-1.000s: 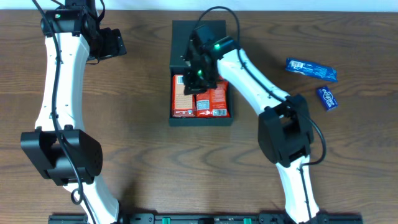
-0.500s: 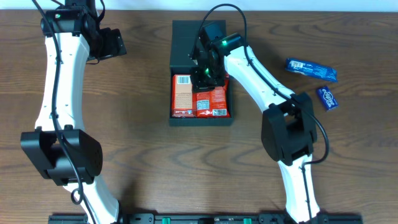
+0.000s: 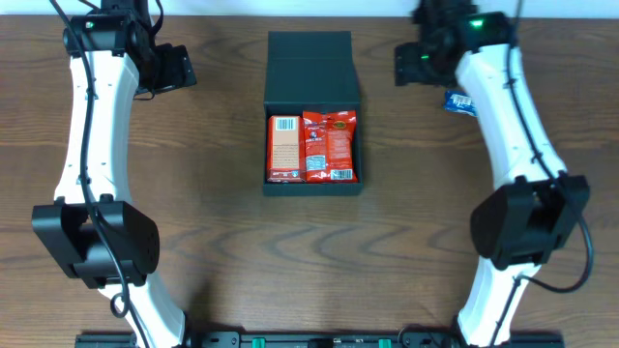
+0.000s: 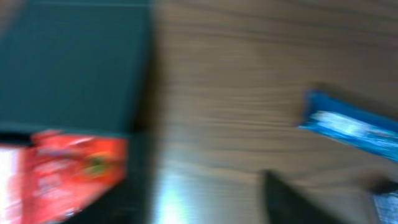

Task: Pack container
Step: 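Withdraw right gripper and reach to the long blue snack bar, then grasp the blue snack bar with right gripper and lift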

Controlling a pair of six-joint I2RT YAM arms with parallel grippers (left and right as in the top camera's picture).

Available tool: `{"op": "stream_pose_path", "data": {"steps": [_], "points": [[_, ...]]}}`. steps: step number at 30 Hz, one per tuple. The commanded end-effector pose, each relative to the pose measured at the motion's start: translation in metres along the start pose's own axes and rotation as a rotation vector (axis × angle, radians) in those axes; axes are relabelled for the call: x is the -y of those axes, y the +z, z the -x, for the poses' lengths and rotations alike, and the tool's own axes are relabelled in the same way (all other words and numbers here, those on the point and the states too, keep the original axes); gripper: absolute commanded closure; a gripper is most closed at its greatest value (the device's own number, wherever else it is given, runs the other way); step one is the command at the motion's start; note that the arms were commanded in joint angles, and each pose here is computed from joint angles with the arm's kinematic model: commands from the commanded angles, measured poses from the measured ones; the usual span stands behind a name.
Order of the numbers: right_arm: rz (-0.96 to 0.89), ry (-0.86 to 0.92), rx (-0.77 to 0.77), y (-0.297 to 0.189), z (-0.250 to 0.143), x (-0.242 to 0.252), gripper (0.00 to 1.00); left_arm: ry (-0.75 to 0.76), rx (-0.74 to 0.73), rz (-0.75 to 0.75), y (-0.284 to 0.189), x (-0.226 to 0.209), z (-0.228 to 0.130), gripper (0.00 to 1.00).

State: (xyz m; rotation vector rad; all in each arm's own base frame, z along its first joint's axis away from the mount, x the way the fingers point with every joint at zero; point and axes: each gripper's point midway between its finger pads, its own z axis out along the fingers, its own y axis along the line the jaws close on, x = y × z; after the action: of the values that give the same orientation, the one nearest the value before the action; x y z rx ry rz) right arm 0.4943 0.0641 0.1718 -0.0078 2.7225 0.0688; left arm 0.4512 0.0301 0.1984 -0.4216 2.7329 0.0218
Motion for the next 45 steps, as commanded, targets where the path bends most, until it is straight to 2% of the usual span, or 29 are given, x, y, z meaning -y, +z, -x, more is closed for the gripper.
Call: {"op": "stream_pose_path", "data": {"steps": [1,10,12,15,16,17,19,22,24,26,29,37,45], "points": [[-0.139,-0.042,-0.027,0.02,0.0,0.05,0.01,-0.014,0.02,-0.003,-0.006,-0.002,0.006,0.05],[-0.225,-0.26,0.073,0.022,0.033,0.12,0.01,-0.015,0.023,-0.004,-0.006,-0.002,0.006,0.05],[-0.231,-0.285,0.097,0.028,0.04,0.129,0.01,-0.015,0.024,-0.004,-0.006,-0.002,0.006,0.05],[-0.182,-0.435,0.079,0.041,0.038,0.129,0.01,-0.015,0.022,-0.004,-0.006,-0.002,0.006,0.05],[-0.182,-0.475,0.061,0.044,0.035,0.131,0.13,-0.015,0.019,-0.003,-0.006,-0.002,0.005,0.05],[-0.181,-0.47,0.061,0.044,0.034,0.132,0.01,-0.015,0.016,-0.002,-0.006,-0.002,0.005,0.05],[-0.146,-0.474,0.058,0.045,0.031,0.128,0.01,-0.015,0.013,-0.001,-0.006,-0.002,0.004,0.05],[-0.037,-0.605,0.068,0.047,0.026,0.117,0.01,-0.015,0.009,-0.001,-0.006,-0.002,0.003,0.05],[-0.033,-0.644,0.07,0.048,0.025,0.124,0.02,-0.015,0.002,0.001,-0.006,-0.003,0.001,0.05],[-0.038,-0.65,0.06,0.05,0.023,0.134,0.11,-0.025,-0.01,0.004,-0.006,-0.004,-0.002,0.05],[-0.033,-0.636,0.043,0.058,0.016,0.151,0.13,-0.049,-0.025,0.008,-0.006,-0.004,-0.006,0.05],[0.028,-0.631,-0.055,0.107,-0.015,0.172,0.15,-0.112,-0.059,0.02,-0.006,-0.007,-0.014,0.05],[0.084,-0.64,-0.063,0.126,-0.026,0.177,0.15,-0.165,-0.07,0.025,-0.006,-0.007,-0.017,0.05]]}}
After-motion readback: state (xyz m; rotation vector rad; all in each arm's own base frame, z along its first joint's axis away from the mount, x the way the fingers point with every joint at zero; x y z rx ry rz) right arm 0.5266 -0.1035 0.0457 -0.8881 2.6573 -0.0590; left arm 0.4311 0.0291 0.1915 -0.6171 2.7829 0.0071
